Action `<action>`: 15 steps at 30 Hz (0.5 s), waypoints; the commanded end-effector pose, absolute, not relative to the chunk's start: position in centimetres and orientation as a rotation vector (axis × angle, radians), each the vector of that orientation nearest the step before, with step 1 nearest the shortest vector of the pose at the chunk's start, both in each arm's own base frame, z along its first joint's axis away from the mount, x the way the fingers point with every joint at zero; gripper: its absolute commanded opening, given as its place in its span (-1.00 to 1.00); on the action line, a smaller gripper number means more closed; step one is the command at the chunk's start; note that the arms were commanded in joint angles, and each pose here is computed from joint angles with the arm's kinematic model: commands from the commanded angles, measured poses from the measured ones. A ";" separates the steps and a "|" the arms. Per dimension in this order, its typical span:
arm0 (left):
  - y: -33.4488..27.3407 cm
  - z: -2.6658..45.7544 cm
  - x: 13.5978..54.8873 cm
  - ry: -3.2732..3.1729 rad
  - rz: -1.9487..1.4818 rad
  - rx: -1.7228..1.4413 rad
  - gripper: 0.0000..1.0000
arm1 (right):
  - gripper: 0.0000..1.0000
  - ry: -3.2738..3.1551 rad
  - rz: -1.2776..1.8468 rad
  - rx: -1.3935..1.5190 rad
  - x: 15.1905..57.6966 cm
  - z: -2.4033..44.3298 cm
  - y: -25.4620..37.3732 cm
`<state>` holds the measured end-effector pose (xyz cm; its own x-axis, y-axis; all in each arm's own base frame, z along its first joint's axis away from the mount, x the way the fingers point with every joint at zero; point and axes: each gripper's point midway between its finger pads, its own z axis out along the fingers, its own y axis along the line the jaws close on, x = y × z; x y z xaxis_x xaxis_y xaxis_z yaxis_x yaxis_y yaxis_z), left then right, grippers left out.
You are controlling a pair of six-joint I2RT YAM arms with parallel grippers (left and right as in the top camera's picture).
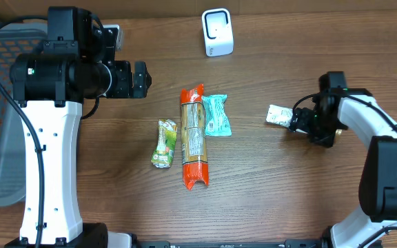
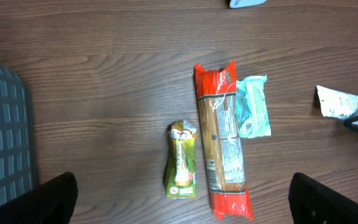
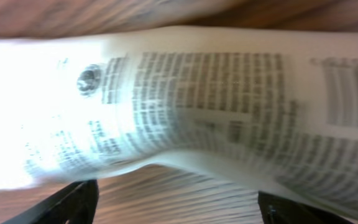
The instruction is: Scan the item barcode
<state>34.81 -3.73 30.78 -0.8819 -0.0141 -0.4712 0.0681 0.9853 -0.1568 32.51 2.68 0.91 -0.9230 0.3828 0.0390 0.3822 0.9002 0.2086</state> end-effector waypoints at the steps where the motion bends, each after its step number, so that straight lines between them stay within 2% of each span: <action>1: -3.6 30.8 34.9 2.636 -0.218 0.062 0.99 | 0.61 2.951 0.893 0.622 33.6 4.0 7.0; 5: -3.6 30.8 34.9 2.636 -0.218 0.062 0.99 | 0.55 2.845 0.977 0.872 34.7 5.8 7.0; 8: -3.6 30.8 34.9 2.636 -0.218 0.062 0.99 | 0.50 2.796 0.806 1.142 34.9 5.5 5.5; 12: -3.6 30.8 34.9 2.636 -0.218 0.062 0.99 | 0.68 2.690 0.509 1.456 34.7 3.9 3.7; 15: -3.6 30.8 34.9 2.636 -0.218 0.062 0.99 | 0.68 2.617 0.400 1.536 34.9 2.9 3.8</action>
<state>34.81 -3.73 30.78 -0.8819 -0.0141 -0.4712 0.0681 0.9853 -0.1568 35.11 4.75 3.81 -0.6582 0.7418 0.1282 0.7284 0.5845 0.3576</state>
